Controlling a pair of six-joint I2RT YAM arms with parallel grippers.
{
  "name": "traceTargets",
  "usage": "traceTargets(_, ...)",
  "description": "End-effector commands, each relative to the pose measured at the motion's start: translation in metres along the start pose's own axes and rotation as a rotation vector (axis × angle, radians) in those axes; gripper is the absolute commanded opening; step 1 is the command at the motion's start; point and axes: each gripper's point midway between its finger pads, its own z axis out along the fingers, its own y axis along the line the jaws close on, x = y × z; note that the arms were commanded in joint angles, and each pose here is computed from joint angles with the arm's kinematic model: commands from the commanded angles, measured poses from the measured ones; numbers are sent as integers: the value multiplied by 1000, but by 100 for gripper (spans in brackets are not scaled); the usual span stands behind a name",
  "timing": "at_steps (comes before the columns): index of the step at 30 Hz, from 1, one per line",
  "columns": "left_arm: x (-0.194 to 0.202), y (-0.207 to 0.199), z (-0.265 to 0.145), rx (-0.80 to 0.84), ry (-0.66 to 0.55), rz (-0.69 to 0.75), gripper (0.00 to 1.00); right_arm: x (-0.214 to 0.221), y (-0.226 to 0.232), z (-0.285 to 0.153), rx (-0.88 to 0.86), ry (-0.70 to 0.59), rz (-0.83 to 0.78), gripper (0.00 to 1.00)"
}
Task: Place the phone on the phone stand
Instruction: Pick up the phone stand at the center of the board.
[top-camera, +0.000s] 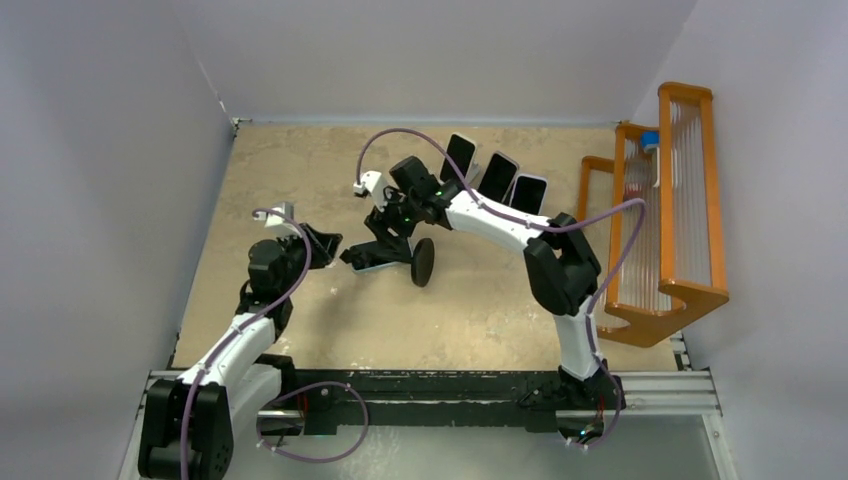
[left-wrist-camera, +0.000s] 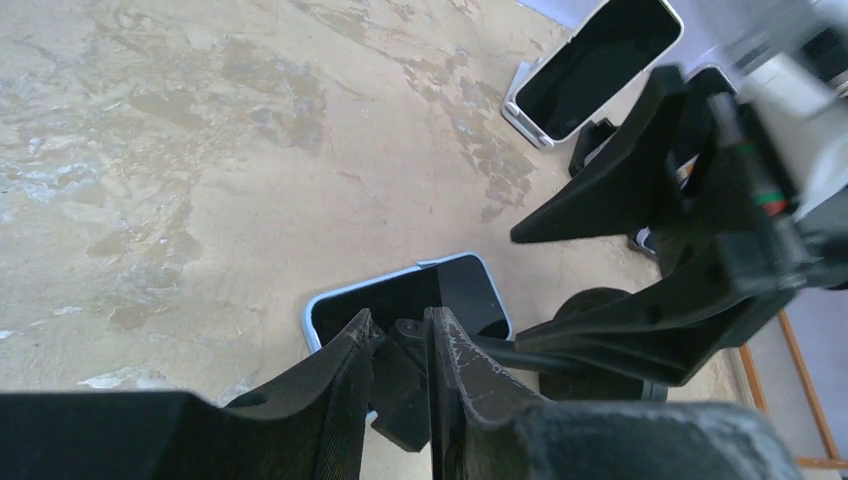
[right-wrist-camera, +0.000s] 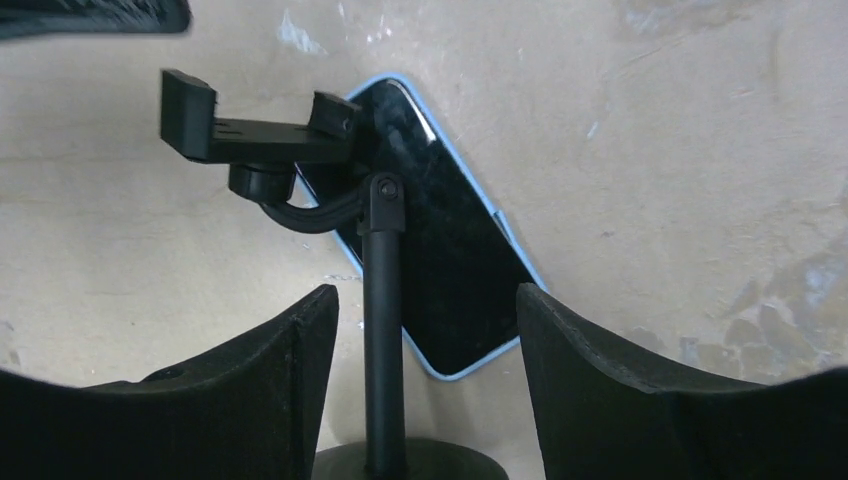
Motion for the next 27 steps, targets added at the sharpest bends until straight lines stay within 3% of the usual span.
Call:
traceTargets(1,-5,4,-1,-4,-32,-28,24,10,7,7,-19,102,-52,67)
traceTargets(13,1,6,-8,1,-37,-28,24,50,30,30,-153,243,3,60)
traceTargets(18,5,11,-13,-20,-42,-32,25,67,41,37,-193,298,29,38)
traceTargets(22,6,15,-16,-36,-54,-28,25,77,51,42,-240,327,41,26)
traceTargets(25,3,16,-18,-42,-66,-24,25,70,58,37,-266,289,45,0)
traceTargets(27,-2,13,-20,-37,-85,-20,25,57,57,30,-242,226,36,0)
